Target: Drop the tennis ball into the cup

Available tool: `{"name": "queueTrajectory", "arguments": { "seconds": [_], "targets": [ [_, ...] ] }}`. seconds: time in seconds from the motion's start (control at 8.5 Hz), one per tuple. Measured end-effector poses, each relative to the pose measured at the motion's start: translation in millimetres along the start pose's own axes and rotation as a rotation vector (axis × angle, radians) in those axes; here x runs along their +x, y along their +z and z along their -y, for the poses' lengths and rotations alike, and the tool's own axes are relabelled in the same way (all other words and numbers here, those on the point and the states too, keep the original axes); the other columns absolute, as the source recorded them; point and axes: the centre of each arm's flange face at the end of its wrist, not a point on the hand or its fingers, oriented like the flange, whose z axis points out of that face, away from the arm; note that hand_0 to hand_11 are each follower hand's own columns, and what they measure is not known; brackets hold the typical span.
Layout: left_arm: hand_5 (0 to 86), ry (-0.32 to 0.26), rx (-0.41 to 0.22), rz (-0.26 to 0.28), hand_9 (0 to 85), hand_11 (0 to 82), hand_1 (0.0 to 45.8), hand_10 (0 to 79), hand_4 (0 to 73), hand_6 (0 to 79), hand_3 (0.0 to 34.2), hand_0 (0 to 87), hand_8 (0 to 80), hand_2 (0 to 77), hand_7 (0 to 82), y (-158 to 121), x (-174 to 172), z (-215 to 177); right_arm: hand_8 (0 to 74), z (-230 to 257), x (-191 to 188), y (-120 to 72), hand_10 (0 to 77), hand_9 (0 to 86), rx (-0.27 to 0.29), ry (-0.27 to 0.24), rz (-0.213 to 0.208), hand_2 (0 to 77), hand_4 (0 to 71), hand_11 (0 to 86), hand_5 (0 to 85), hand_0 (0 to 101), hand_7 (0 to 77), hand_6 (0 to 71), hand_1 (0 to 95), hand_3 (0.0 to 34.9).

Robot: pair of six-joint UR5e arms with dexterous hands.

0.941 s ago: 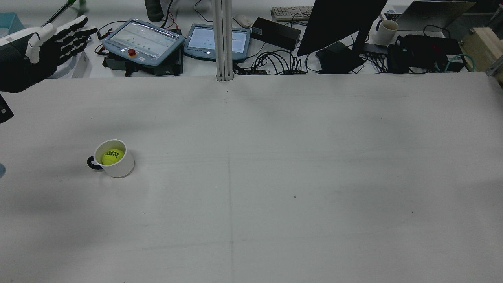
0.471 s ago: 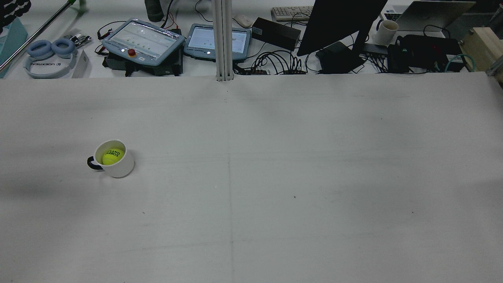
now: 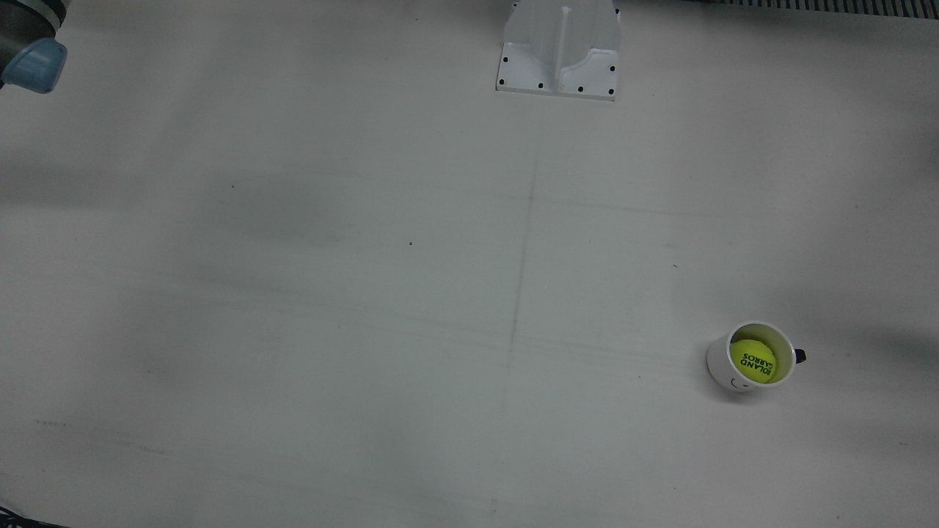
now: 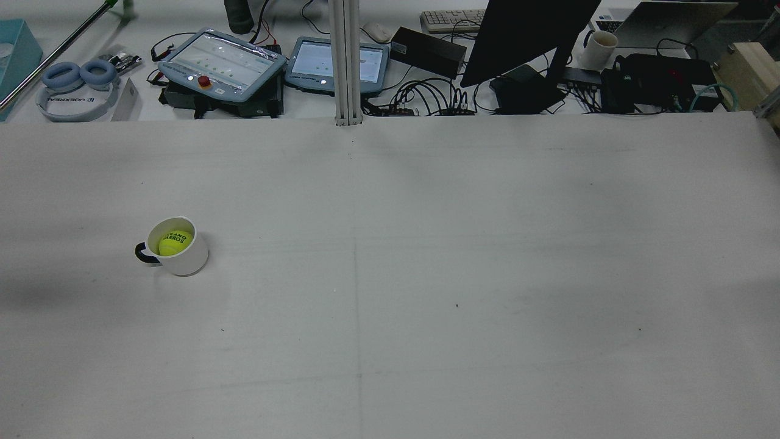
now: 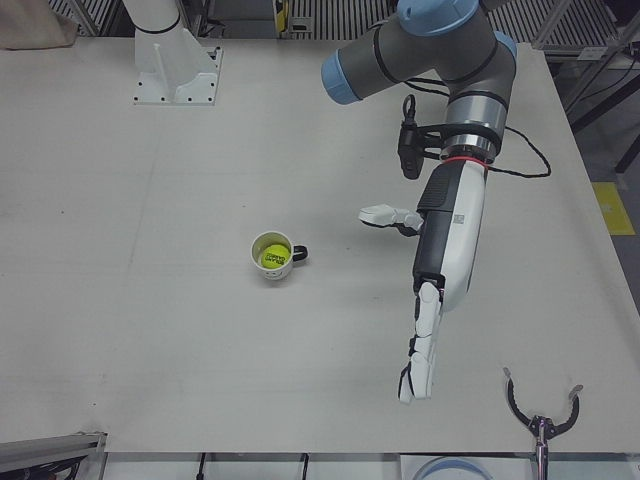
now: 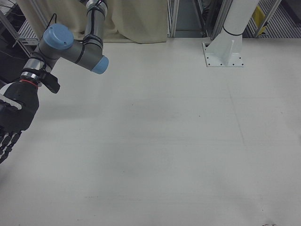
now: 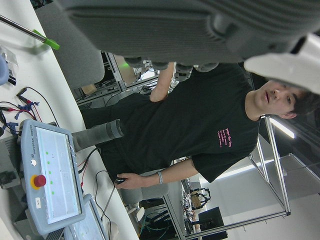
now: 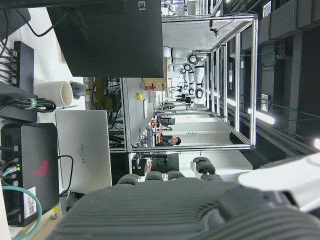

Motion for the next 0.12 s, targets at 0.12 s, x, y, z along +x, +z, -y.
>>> {"name": "queueTrajectory", "arguments": {
  "seconds": [0.12],
  "targets": [
    [0.5,-0.003,0.020,0.000,1.1,0.5,2.2,0.5,1.1,0.0,0.1,0.0,0.0,14.2,9.8,-3.3,3.4,2.1,0.0,0.0,0.0,0.0,0.0,0.0,0.000,0.000,0.000,0.5,0.0,0.5,0.0,0,0.0,0.0,0.5,0.0]
  ]
}}
